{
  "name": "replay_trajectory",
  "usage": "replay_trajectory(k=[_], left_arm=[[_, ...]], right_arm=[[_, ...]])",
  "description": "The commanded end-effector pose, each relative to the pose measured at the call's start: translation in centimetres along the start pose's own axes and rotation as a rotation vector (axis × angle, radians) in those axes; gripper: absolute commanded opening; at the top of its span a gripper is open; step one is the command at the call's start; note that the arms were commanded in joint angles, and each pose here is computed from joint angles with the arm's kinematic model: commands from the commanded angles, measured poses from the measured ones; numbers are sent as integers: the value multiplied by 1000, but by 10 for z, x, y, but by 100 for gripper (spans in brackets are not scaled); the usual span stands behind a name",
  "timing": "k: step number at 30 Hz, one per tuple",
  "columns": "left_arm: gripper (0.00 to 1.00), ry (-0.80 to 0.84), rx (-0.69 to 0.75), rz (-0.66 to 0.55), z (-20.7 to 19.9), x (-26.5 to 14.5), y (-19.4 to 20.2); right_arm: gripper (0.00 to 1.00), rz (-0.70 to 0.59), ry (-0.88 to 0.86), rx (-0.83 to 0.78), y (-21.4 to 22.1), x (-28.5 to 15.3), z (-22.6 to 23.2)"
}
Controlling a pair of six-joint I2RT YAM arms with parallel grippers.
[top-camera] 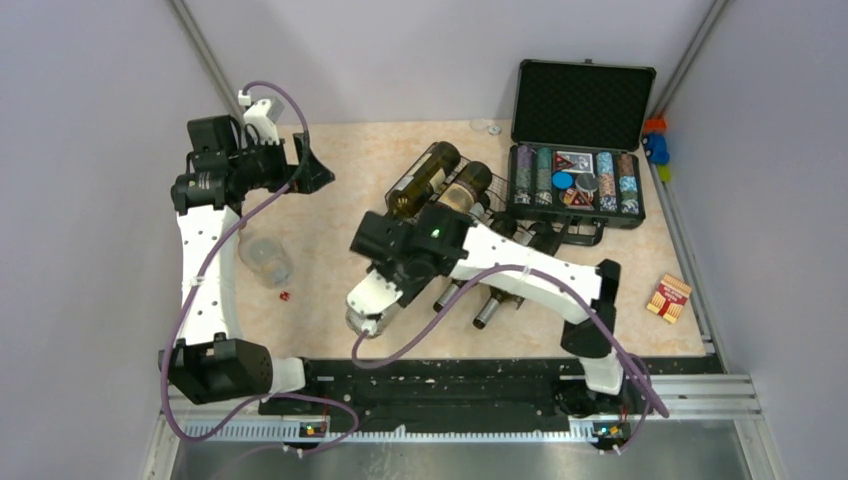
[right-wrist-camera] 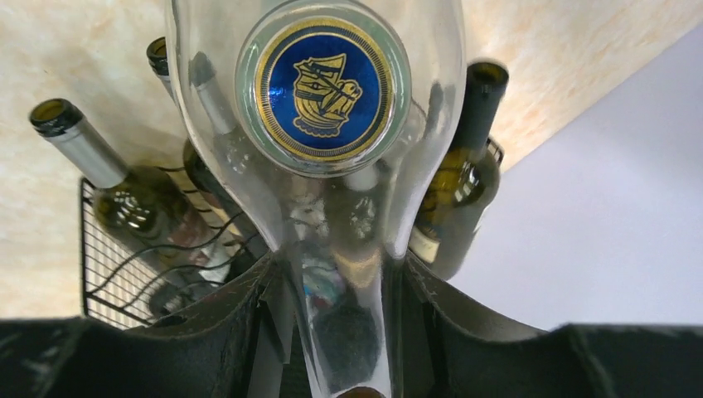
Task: Put the wine bottle on the wine rack
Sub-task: Pick up the wine bottle from the center of the board.
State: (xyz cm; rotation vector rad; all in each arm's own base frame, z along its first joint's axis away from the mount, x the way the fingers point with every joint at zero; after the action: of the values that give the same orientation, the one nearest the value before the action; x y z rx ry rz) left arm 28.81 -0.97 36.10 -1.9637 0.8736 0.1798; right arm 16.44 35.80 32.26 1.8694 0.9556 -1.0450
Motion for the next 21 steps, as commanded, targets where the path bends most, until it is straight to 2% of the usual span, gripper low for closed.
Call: replay_trajectory(k=[1, 8, 11, 21], left_arm=[[96, 41, 11, -32, -4, -1, -10], [96, 57, 2, -21, -4, 1, -8], [96, 54, 5, -25, -4, 2, -9], [94, 115, 10, -4, -10, 6, -7]], right_arm=[[0, -182, 368, 375, 59, -92, 6], [0, -386, 491, 737, 124, -112, 44], [0, -414, 541, 875, 148, -112, 72], [0, -409, 675, 1219, 176, -98, 161]])
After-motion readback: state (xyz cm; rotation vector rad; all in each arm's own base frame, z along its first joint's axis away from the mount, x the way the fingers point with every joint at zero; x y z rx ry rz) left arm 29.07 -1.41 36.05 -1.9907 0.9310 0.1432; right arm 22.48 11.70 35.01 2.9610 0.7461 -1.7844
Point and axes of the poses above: each gripper's point midway between its finger pads, its own x axis out along the fingers, its own z axis along the line the jaws close on, y = z × x, the point moved 8 cm from there along -x, back along the fingers, and after that the axes turned 15 degrees about -x, right-handed, at the moved point
